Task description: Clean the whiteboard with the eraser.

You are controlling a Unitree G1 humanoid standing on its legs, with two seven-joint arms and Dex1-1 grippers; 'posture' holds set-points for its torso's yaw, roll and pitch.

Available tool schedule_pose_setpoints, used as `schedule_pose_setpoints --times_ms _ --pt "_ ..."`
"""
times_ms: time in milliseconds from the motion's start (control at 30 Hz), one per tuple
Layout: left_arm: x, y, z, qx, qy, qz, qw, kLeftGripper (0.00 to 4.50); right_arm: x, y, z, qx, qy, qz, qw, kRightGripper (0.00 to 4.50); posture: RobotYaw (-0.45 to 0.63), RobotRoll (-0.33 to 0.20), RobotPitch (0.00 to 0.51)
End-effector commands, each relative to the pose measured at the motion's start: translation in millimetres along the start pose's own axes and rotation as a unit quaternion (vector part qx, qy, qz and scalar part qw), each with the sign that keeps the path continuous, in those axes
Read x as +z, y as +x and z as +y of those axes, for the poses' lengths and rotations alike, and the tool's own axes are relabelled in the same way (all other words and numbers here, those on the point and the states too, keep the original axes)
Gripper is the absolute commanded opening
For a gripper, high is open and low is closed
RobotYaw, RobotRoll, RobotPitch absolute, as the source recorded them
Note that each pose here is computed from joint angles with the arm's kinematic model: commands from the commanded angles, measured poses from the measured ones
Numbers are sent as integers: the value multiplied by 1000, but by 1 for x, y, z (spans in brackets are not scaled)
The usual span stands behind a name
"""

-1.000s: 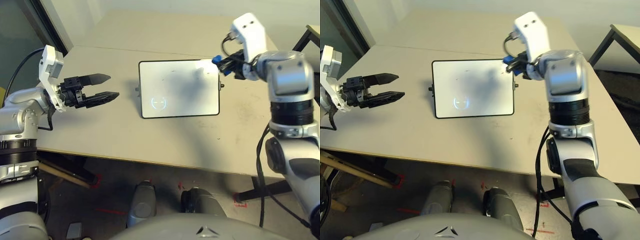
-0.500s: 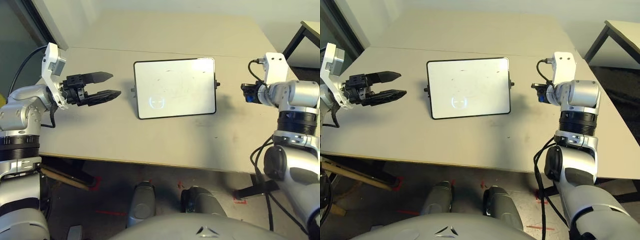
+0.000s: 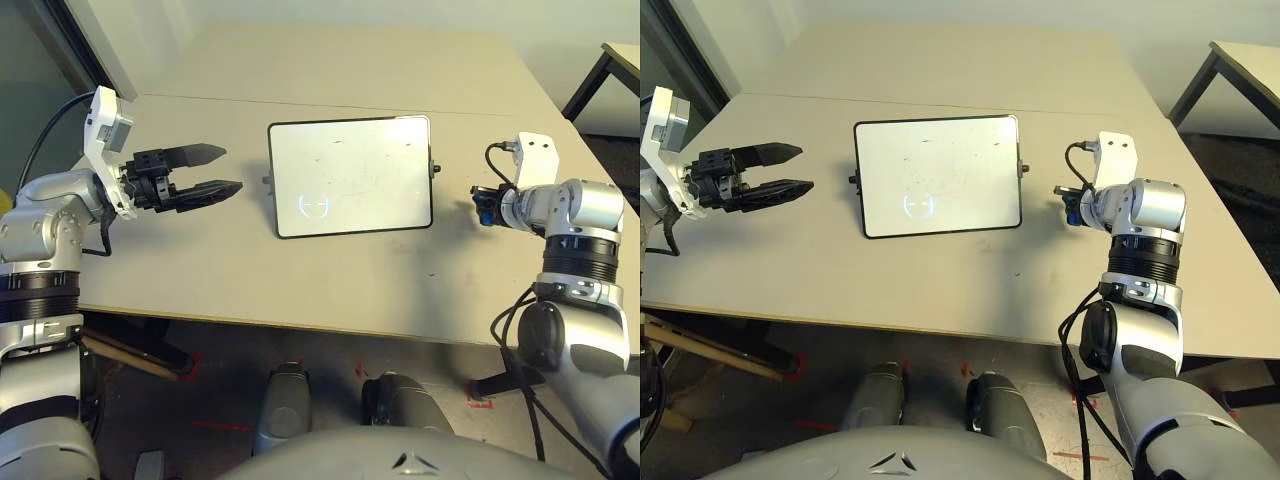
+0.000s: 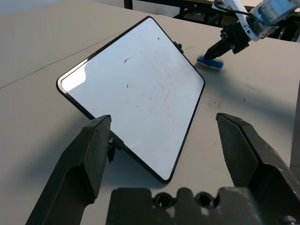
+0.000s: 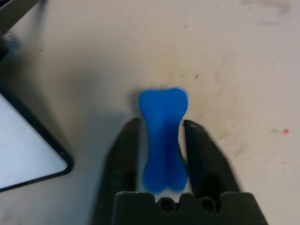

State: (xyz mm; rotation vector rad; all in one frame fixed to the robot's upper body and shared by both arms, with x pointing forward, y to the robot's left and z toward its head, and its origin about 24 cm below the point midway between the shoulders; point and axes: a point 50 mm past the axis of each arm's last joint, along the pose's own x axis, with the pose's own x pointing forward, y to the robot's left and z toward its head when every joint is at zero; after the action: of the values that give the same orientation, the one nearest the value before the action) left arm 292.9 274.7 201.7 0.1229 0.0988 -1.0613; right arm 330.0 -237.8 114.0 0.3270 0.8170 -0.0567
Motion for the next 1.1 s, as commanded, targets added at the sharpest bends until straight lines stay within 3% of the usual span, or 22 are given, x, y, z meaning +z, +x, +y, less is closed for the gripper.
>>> schedule_pose_setpoints --times_ms 33,133,167,267,400,500,700,1100 --pt "4 -2 3 3 9 8 1000 4500 16 -16 1 2 -10 -25 1000 3091 328 0 26" --pt "9 -7 7 18 17 5 1000 4500 27 -26 -1 0 -19 -43 999 4269 328 0 26" --pt "11 -11 9 31 21 2 999 4500 33 -30 -4 -9 -34 -65 997 4460 328 0 26" --pt "15 -19 17 65 32 -8 997 4500 47 -38 -7 -18 -81 -128 988 4460 317 0 26" --pt "9 -31 38 205 52 -46 976 4500 62 -38 -25 -70 -160 -334 926 4460 326 0 24" --pt "-9 -32 50 315 58 -52 946 4500 54 -29 -32 -21 -152 -397 905 4460 332 0 23" --pt "-47 -35 62 493 51 -66 866 4500 28 3 -46 -49 -110 -433 893 4460 331 0 22" --pt "-83 -25 69 647 17 -62 760 4500 -4 35 -63 -103 -57 -427 896 4460 340 0 26"
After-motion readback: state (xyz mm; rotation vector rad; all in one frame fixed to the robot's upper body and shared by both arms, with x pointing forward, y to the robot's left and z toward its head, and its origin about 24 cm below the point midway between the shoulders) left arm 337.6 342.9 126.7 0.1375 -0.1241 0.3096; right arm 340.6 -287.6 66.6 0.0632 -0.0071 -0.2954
